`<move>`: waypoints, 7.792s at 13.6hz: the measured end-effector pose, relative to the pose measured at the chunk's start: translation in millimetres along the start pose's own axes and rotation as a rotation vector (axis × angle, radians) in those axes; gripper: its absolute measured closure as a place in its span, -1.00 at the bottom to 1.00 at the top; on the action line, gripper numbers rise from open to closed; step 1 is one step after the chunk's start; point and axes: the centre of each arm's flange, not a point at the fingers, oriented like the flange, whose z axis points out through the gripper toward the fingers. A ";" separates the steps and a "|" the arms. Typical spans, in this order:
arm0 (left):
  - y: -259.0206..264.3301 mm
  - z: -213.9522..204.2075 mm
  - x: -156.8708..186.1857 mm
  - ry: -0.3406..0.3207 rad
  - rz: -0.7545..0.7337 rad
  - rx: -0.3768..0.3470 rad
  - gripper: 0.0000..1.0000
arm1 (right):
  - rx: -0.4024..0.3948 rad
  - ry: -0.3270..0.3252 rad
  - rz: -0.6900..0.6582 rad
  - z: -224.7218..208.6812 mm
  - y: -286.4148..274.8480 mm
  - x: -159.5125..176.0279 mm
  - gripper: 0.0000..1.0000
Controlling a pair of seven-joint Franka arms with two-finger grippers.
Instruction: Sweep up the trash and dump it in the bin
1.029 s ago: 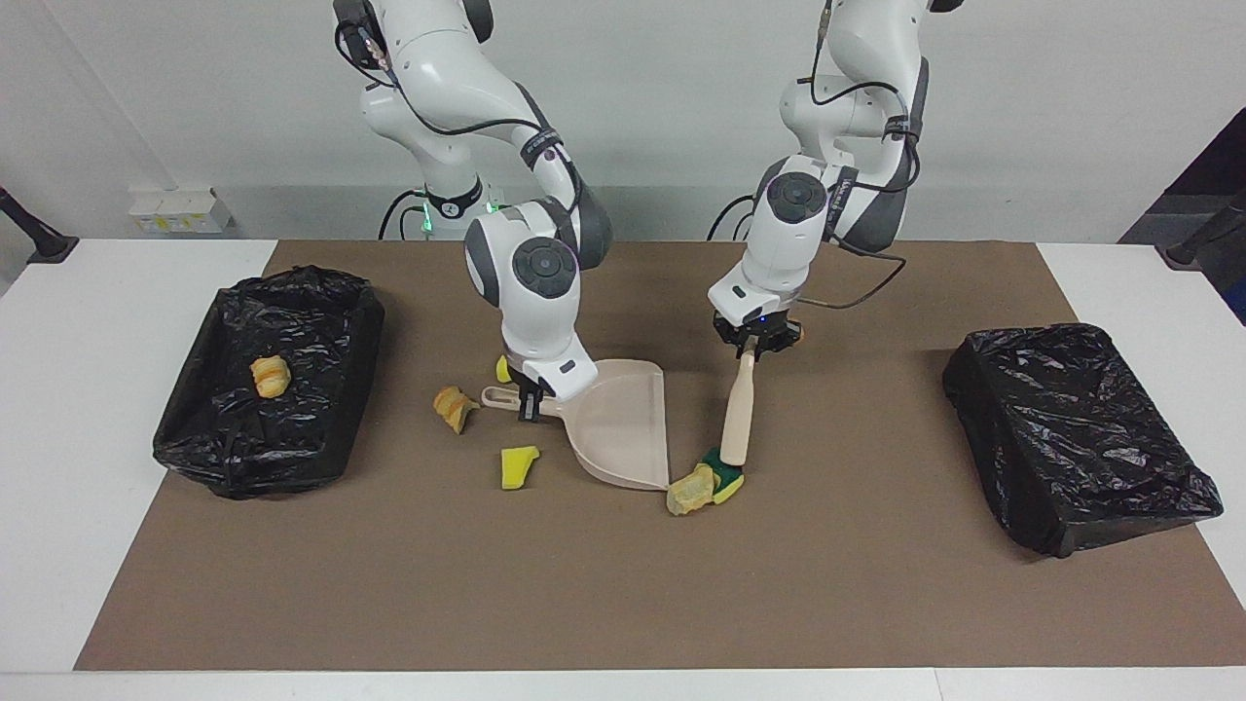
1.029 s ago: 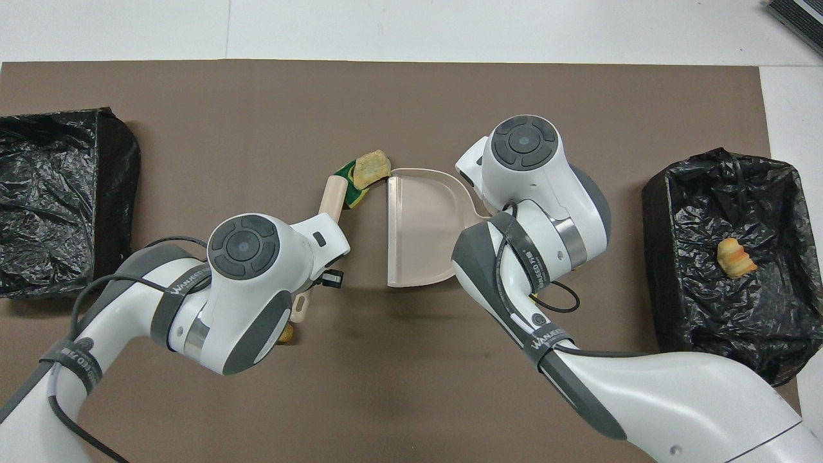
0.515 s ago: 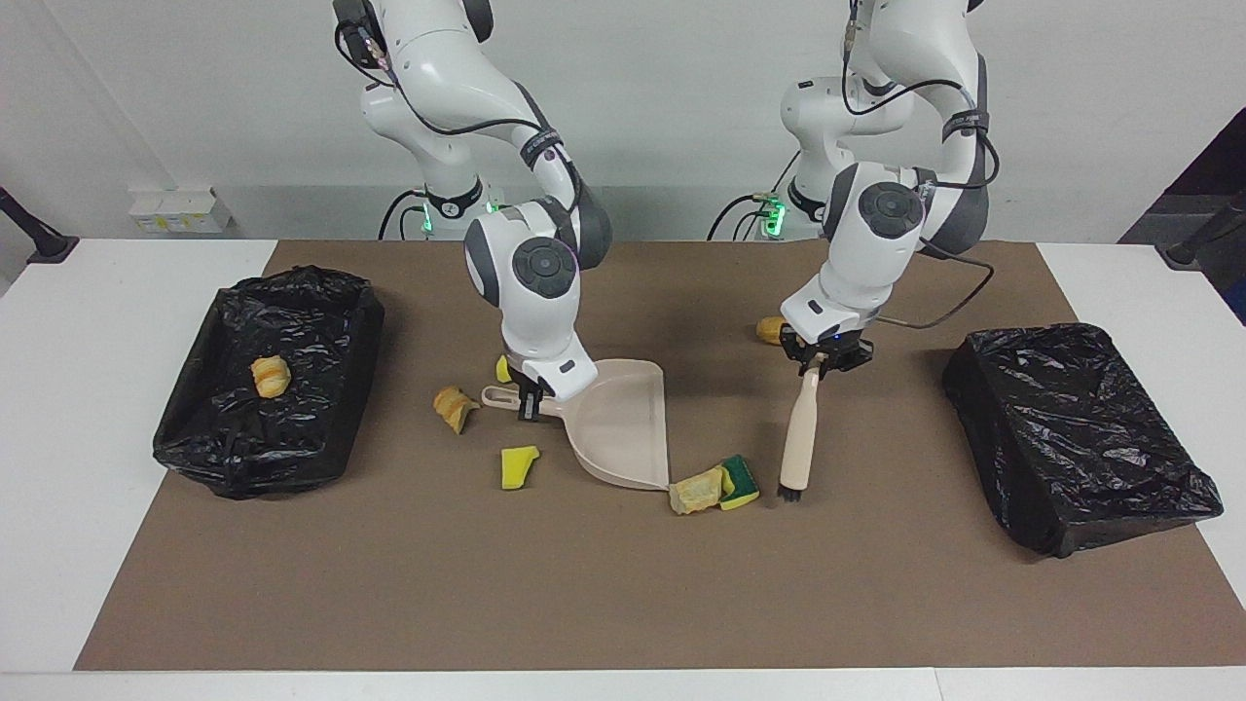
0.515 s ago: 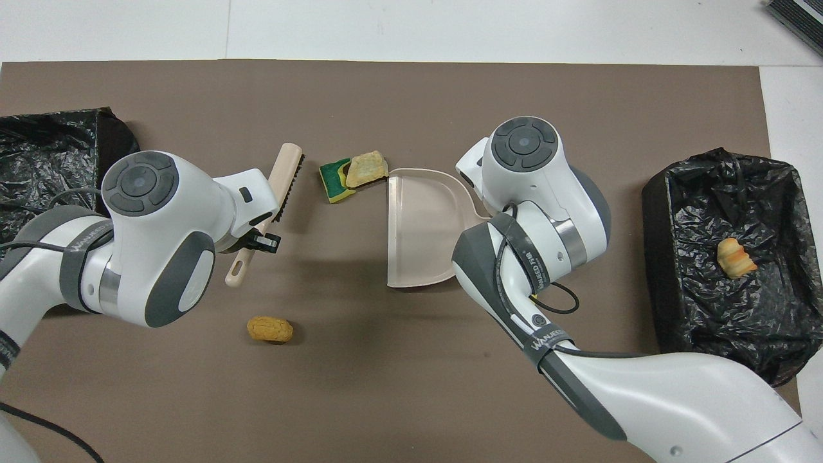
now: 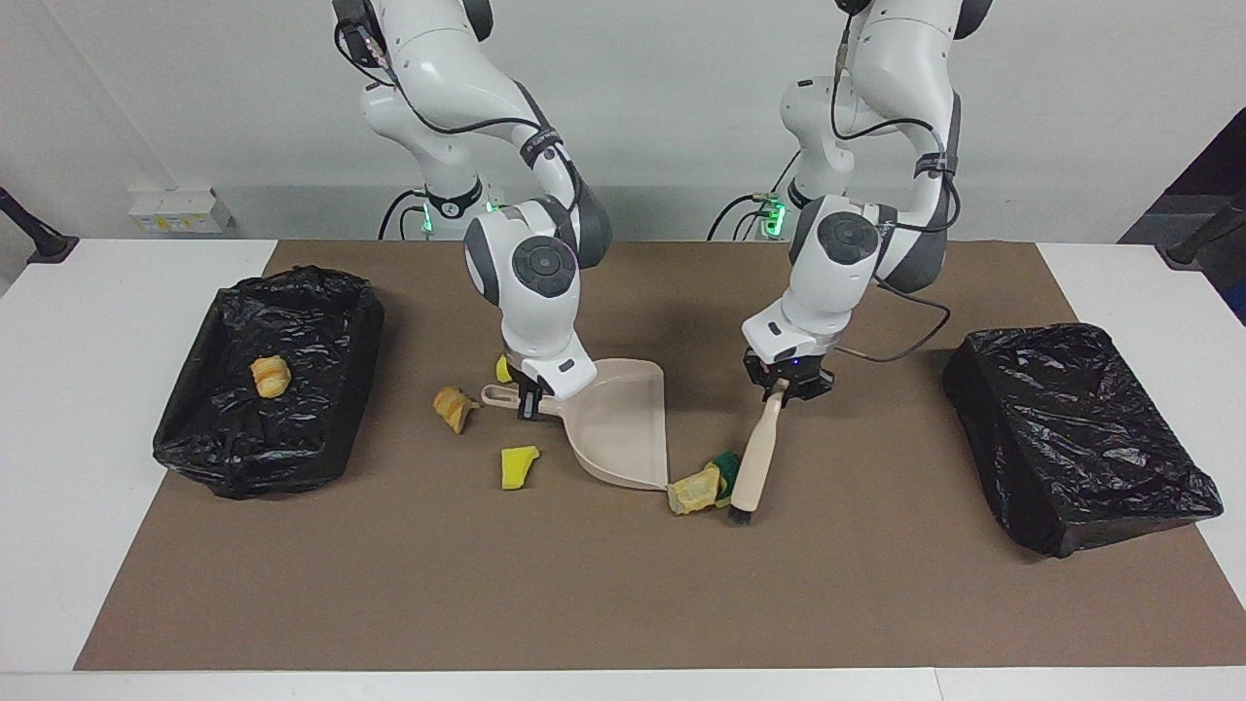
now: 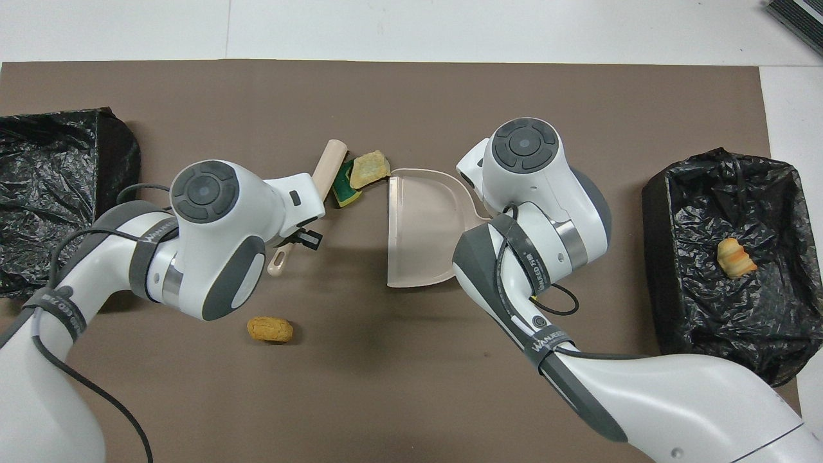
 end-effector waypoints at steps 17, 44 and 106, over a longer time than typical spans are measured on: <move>81.4 -92.9 -37.9 -0.090 -0.078 -0.048 0.48 | 0.001 0.000 0.012 1.5 -0.7 -0.7 0.37; 100.0 -0.4 -152.0 -0.264 -1.475 0.083 0.48 | -0.003 0.002 0.011 3.9 -1.9 -0.6 0.37; 157.7 -50.0 -133.6 -0.076 -0.734 -0.012 -1.00 | -0.010 -0.410 -0.130 -50.0 -28.4 -478.0 0.37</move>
